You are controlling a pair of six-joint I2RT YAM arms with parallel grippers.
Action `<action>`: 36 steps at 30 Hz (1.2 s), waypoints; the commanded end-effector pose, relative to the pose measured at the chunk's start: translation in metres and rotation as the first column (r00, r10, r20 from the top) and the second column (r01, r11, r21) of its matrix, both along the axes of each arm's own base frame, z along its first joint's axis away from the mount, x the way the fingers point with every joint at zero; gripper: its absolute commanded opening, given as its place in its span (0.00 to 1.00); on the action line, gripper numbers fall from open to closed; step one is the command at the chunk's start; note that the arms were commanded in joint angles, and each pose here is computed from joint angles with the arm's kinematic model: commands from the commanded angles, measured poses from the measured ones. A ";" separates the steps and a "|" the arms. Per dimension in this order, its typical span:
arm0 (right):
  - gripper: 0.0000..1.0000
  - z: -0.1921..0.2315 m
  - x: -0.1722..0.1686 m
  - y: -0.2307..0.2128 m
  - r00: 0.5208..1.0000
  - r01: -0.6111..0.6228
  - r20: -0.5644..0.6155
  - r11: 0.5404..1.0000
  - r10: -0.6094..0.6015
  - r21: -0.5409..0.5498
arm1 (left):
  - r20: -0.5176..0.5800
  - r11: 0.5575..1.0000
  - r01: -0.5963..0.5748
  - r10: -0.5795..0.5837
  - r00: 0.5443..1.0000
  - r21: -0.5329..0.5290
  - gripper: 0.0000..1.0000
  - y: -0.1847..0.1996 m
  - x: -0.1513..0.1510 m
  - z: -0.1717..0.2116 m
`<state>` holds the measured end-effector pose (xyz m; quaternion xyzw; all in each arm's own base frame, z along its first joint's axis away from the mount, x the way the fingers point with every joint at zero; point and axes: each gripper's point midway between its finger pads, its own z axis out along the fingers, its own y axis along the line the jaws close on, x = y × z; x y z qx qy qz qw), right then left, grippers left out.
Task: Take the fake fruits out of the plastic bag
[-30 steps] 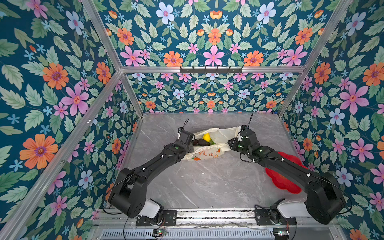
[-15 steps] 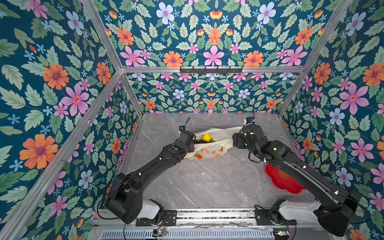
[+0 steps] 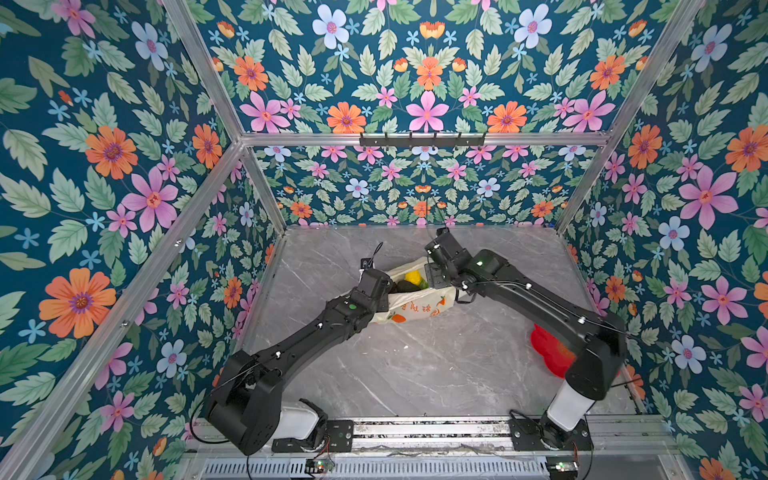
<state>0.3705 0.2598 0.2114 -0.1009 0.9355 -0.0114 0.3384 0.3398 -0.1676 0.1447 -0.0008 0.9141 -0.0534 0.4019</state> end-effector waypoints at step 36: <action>0.39 -0.095 0.035 -0.050 0.970 0.163 -0.151 0.969 -0.191 -0.185 | 0.047 0.996 -0.028 0.032 0.998 -0.079 0.00 0.025 -0.014 -0.013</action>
